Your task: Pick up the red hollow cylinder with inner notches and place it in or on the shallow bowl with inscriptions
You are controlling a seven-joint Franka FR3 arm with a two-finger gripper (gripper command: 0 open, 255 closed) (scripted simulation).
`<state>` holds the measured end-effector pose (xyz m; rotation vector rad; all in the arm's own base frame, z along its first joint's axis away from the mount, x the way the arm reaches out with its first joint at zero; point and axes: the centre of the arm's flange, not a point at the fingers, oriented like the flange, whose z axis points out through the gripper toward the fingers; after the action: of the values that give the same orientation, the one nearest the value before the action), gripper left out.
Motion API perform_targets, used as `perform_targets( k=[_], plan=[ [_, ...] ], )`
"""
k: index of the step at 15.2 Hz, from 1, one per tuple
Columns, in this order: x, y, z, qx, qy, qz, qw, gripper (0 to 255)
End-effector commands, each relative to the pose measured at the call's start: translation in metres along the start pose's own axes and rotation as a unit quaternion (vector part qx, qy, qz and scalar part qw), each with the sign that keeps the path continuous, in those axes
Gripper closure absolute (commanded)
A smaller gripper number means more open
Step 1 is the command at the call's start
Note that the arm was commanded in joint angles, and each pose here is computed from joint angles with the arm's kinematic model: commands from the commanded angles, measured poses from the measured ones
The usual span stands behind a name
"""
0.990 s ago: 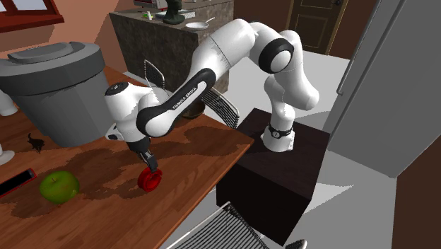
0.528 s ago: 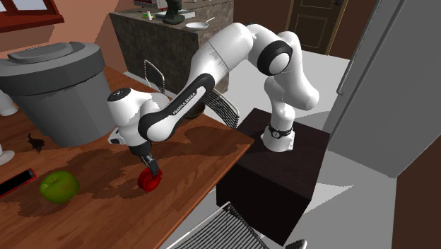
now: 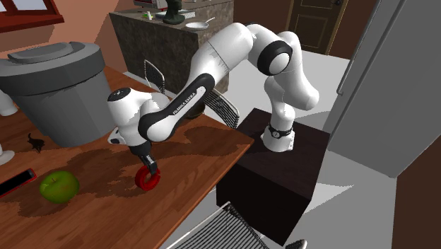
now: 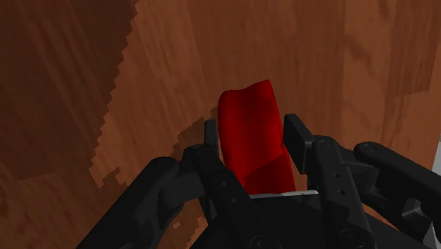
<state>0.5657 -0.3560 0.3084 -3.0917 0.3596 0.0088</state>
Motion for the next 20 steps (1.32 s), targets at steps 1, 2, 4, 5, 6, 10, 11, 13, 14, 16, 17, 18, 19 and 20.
perform_targets(
  k=[1,2,4,5,6,10,11,13,14,16,17,18,19,20],
  plan=[
    [0.000,0.000,0.000,0.000,0.000,0.000,1.0000,255],
    [0.000,-0.001,0.000,0.000,0.000,0.000,1.0000,255],
    [0.000,-0.001,0.000,0.000,0.000,0.000,1.0000,255],
    [0.000,0.000,0.000,0.000,0.000,0.000,1.0000,255],
    [0.000,0.000,-0.005,0.000,0.000,0.000,1.0000,255],
    [0.000,-0.001,-0.026,0.000,0.000,0.000,1.0000,255],
    [0.000,-0.001,-0.031,0.000,0.000,0.000,1.0000,255],
    [0.000,-0.002,-0.042,0.000,0.000,0.000,1.0000,255],
    [0.000,-0.002,-0.047,0.000,0.000,0.000,1.0000,255],
    [0.000,-0.002,-0.058,0.000,0.000,0.000,1.0000,255],
    [0.000,-0.002,-0.063,0.000,0.000,0.000,1.0000,255],
    [0.000,-0.002,-0.068,0.000,0.000,0.000,1.0000,255],
    [0.000,-0.002,-0.074,0.000,0.000,0.000,1.0000,255],
    [-0.001,-0.003,-0.079,0.000,0.000,0.000,1.0000,255]
  ],
)
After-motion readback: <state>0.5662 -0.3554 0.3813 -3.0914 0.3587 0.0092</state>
